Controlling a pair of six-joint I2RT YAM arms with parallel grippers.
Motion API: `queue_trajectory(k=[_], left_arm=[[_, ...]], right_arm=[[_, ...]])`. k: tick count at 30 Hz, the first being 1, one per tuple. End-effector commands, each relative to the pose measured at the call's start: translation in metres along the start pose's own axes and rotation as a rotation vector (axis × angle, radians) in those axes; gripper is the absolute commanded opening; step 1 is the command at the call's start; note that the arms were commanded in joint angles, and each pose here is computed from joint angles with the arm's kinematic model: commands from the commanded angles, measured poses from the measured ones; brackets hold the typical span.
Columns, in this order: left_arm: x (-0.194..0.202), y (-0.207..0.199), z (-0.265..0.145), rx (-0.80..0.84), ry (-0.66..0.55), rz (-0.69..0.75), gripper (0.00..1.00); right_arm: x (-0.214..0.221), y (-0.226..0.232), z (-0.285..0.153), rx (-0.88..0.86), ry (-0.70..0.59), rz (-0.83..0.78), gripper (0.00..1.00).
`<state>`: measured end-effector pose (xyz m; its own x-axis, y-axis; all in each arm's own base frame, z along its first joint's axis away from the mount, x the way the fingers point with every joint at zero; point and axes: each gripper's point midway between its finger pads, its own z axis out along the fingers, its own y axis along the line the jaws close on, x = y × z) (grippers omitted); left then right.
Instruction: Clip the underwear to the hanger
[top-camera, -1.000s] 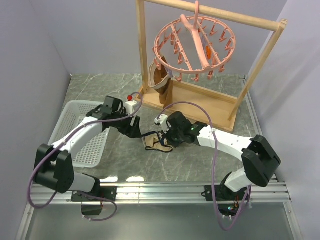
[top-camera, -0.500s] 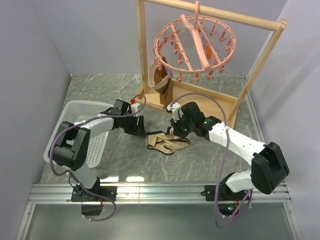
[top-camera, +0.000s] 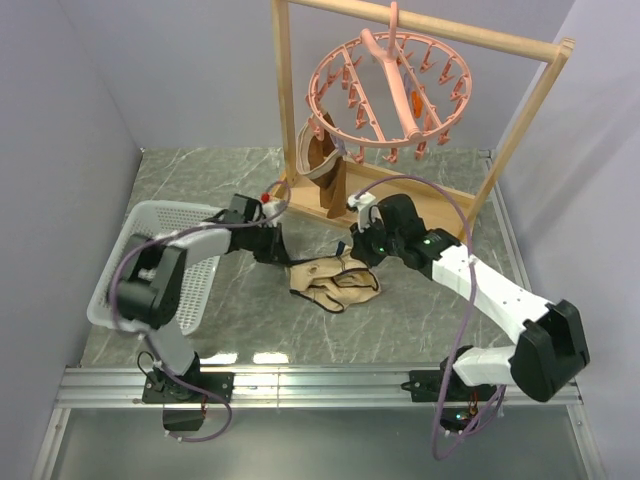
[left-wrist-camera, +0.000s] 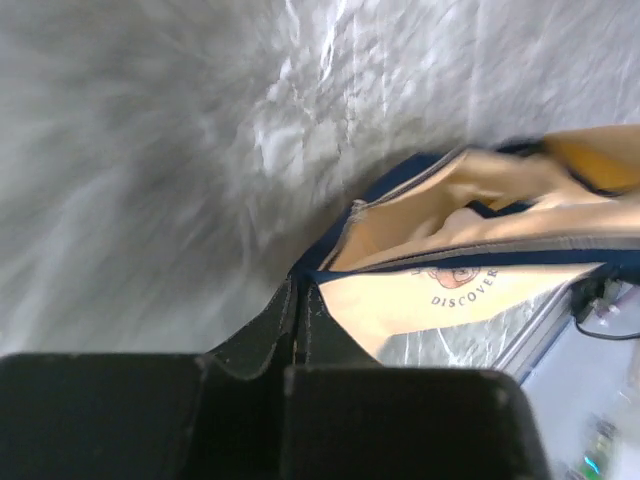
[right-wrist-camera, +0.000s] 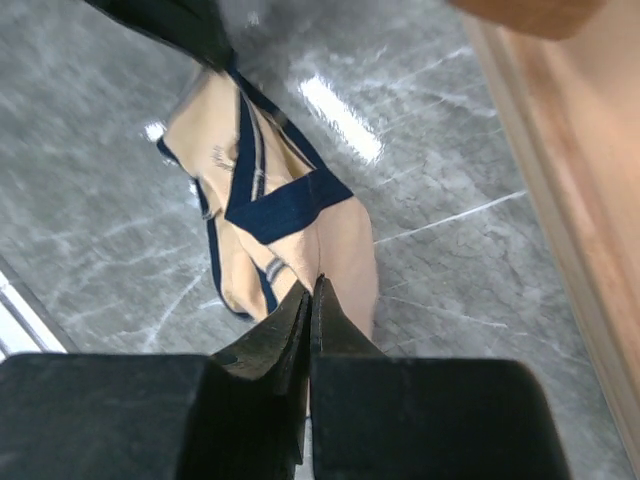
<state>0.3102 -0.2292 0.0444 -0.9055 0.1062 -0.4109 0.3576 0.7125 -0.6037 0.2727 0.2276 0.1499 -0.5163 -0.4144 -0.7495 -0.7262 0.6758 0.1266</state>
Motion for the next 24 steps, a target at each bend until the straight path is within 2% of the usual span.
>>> queue_trajectory(k=[1,2,3,4,5,7,11,14,15,19,21,22,23,24], left_arm=[[-0.052,-0.021,-0.078,-0.101,-0.253,0.186,0.0],[-0.048,-0.027,-0.09,-0.12,-0.255,0.217,0.0],[-0.054,-0.043,-0.114,-0.142,-0.31,0.307,0.0],[-0.055,-0.04,-0.125,-0.22,-0.332,0.332,0.0],[-0.039,-0.049,-0.127,-0.227,-0.285,0.361,0.0],[-0.028,-0.065,-0.137,-0.243,-0.271,0.442,0.0],[0.012,-0.084,-0.116,-0.273,-0.159,0.552,0.0],[0.033,-0.081,-0.092,-0.262,-0.101,0.638,0.0],[0.045,-0.07,-0.079,-0.29,-0.047,0.668,0.0],[0.085,-0.07,-0.031,-0.294,0.132,0.807,0.0],[0.096,-0.078,-0.014,-0.233,0.175,0.822,0.04],[0.097,-0.086,-0.01,-0.192,0.172,0.831,0.09],[0.092,-0.1,-0.006,-0.149,0.139,0.85,0.21],[0.09,-0.108,-0.005,-0.117,0.123,0.859,0.27]], right_arm=[[-0.024,-0.002,-0.02,0.038,-0.112,0.044,0.0],[-0.023,-0.003,-0.022,0.044,-0.115,0.062,0.0],[-0.021,-0.001,-0.022,0.041,-0.11,0.087,0.0],[-0.022,0.0,-0.021,0.039,-0.111,0.122,0.0],[-0.02,0.004,-0.019,0.017,-0.105,0.142,0.0],[-0.015,0.006,-0.015,0.007,-0.091,0.206,0.0],[0.008,-0.009,0.005,0.05,-0.033,0.316,0.0],[0.033,-0.022,0.016,0.075,0.017,0.376,0.0],[0.043,-0.028,0.018,0.087,0.037,0.398,0.0],[0.065,-0.041,0.028,0.109,0.106,0.43,0.0],[0.069,-0.046,0.029,0.119,0.116,0.425,0.0],[0.071,-0.048,0.03,0.121,0.121,0.425,0.0],[0.072,-0.049,0.03,0.119,0.12,0.418,0.0],[0.073,-0.048,0.031,0.116,0.122,0.413,0.0]])
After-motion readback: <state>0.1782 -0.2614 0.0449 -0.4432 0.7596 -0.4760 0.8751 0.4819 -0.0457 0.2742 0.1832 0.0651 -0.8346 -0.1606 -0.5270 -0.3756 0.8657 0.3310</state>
